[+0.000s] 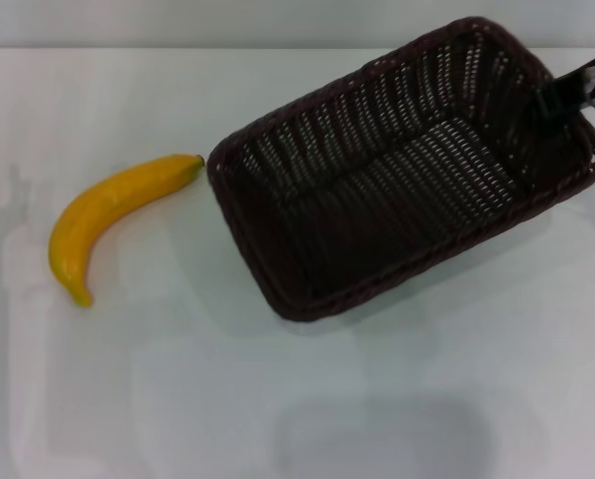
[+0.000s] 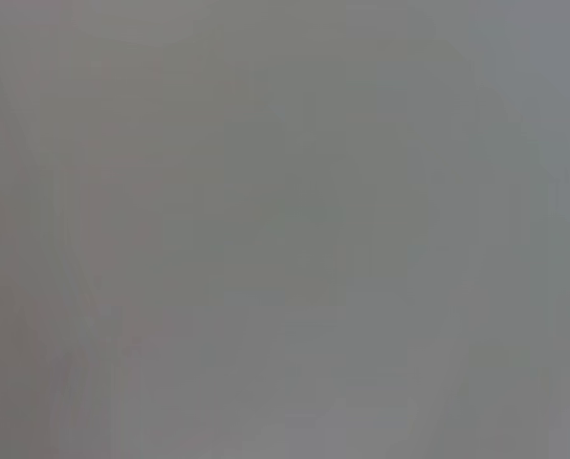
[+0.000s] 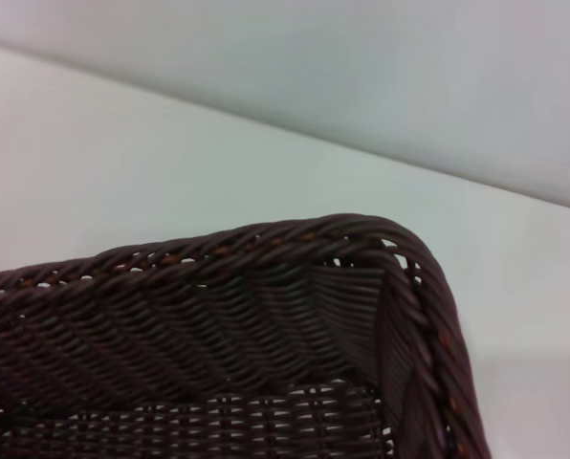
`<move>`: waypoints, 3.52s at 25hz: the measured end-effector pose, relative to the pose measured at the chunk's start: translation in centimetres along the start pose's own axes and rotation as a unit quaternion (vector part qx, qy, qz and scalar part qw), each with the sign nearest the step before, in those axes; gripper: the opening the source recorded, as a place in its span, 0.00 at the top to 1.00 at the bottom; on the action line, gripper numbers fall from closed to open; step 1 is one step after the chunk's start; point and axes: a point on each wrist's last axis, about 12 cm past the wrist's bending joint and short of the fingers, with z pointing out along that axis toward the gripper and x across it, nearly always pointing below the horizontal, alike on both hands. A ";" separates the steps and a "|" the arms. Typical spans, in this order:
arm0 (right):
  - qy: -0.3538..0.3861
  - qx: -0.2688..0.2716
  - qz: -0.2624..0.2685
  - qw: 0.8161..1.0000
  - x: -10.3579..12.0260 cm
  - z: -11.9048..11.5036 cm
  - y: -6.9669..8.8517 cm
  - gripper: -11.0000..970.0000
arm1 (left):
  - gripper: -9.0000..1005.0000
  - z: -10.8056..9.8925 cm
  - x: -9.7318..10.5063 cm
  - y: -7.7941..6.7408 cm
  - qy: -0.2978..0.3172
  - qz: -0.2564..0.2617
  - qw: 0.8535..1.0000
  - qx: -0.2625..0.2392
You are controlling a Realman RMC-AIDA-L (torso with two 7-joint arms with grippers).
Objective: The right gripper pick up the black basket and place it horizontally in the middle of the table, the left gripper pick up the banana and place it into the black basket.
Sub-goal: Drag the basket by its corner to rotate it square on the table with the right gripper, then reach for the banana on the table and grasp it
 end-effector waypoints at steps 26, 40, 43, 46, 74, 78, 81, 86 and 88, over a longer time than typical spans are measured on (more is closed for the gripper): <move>-0.109 -0.133 0.177 0.969 6.5 0.4 1.8 0.84 | 0.13 0.9 -0.1 0.7 0.004 -0.013 1.000 0.012; -0.102 -0.160 0.168 0.967 7.5 2.8 6.0 0.82 | 0.13 0.8 0.3 0.9 0.012 -0.012 1.000 0.022; -0.102 -0.161 0.167 0.967 7.7 3.1 6.4 0.82 | 0.13 0.8 0.3 0.8 0.012 -0.011 1.000 0.024; -0.100 -0.160 0.167 0.968 7.9 3.4 6.4 0.81 | 0.13 0.8 0.4 0.8 0.014 -0.011 0.999 0.029; -0.134 -0.175 0.158 0.963 6.5 3.1 4.4 0.62 | 0.13 0.9 0.6 1.6 0.019 -0.015 0.999 0.023; -0.150 -0.165 0.152 0.963 6.2 2.6 3.2 0.63 | 0.13 0.8 0.7 1.8 0.021 -0.014 0.999 0.021; -0.161 -0.153 0.144 0.964 6.3 2.4 1.9 0.63 | 0.13 0.8 0.8 2.0 0.022 -0.013 1.000 0.017; -0.171 -0.140 0.131 0.966 6.9 3.3 0.1 0.63 | 0.13 0.8 0.9 1.9 0.024 -0.012 0.999 0.018; -0.180 -0.143 0.129 0.965 6.8 3.4 -0.6 0.62 | 0.13 0.9 0.8 1.7 0.023 -0.011 0.999 0.022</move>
